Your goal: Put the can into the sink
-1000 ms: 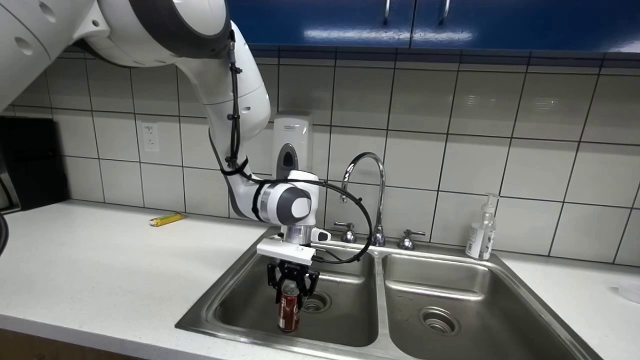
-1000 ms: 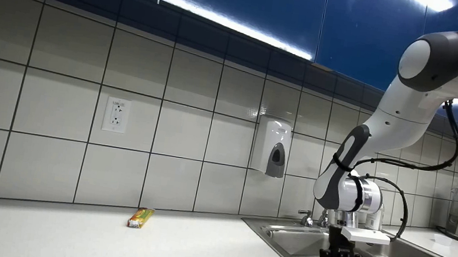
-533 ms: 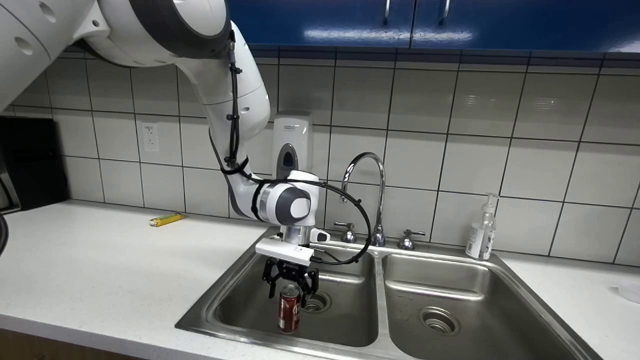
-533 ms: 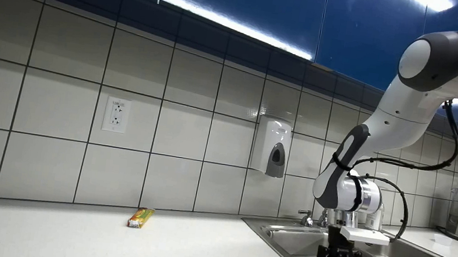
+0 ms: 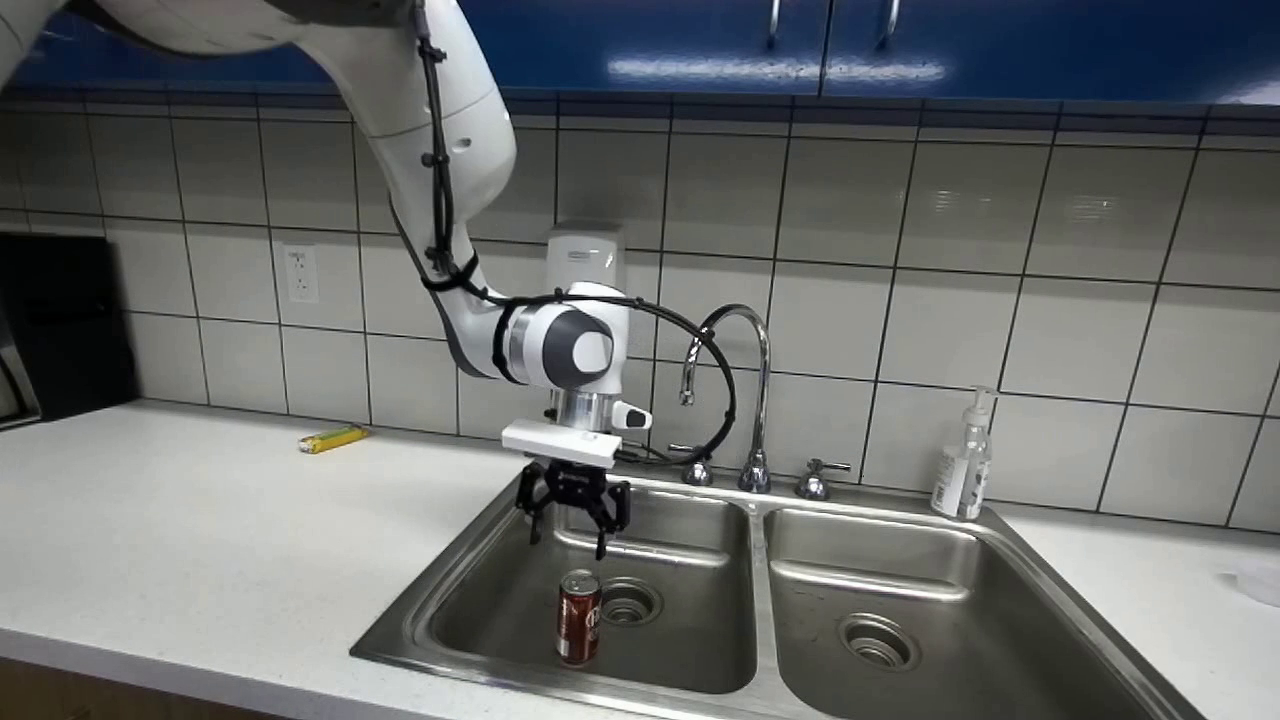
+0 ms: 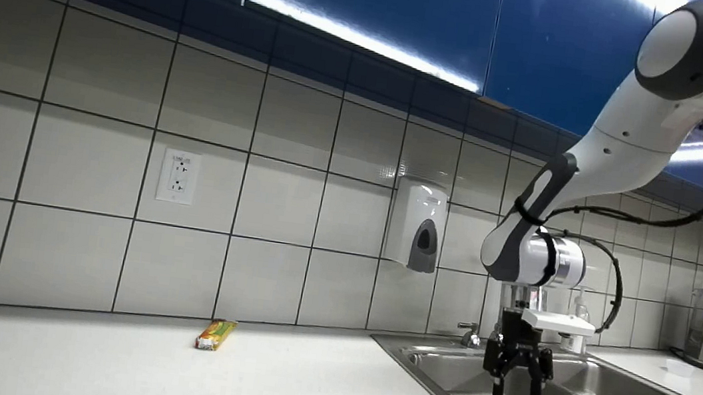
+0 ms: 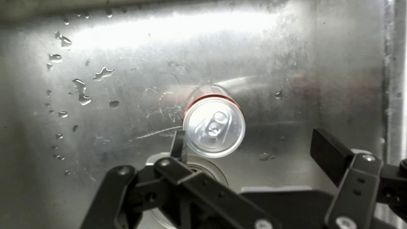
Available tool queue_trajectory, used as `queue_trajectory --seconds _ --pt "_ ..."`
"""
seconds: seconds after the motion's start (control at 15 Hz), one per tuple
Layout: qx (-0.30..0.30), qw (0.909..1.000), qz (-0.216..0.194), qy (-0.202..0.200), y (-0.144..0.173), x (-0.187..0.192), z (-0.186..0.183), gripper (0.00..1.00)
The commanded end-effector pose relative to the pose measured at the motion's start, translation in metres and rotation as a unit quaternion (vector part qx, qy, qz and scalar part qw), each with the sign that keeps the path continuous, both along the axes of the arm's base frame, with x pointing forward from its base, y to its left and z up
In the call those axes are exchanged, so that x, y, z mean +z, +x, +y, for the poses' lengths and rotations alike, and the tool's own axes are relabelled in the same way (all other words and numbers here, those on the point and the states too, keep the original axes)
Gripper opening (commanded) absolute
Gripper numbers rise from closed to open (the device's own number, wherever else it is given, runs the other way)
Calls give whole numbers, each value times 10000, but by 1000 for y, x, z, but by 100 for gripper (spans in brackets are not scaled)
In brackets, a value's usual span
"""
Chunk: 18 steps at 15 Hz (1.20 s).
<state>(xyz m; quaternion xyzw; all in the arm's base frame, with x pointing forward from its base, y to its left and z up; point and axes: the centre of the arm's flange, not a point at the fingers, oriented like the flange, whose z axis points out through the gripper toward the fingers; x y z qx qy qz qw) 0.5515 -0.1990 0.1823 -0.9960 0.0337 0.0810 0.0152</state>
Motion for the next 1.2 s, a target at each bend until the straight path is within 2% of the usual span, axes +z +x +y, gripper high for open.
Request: queue_trajectory --seconds 0.0,0.27,0.47,0.67,1.13 --pt "427 9990 -28 -136 -20 64 43 100" --pt "906 9953 -245 -222 -28 92 108 100" --pt "555 9959 -600 -384 -45 100 148 100" --pt "107 9964 -791 -284 -72 104 178 100" --pt "-39 9975 -677 -181 -123 107 253 100"
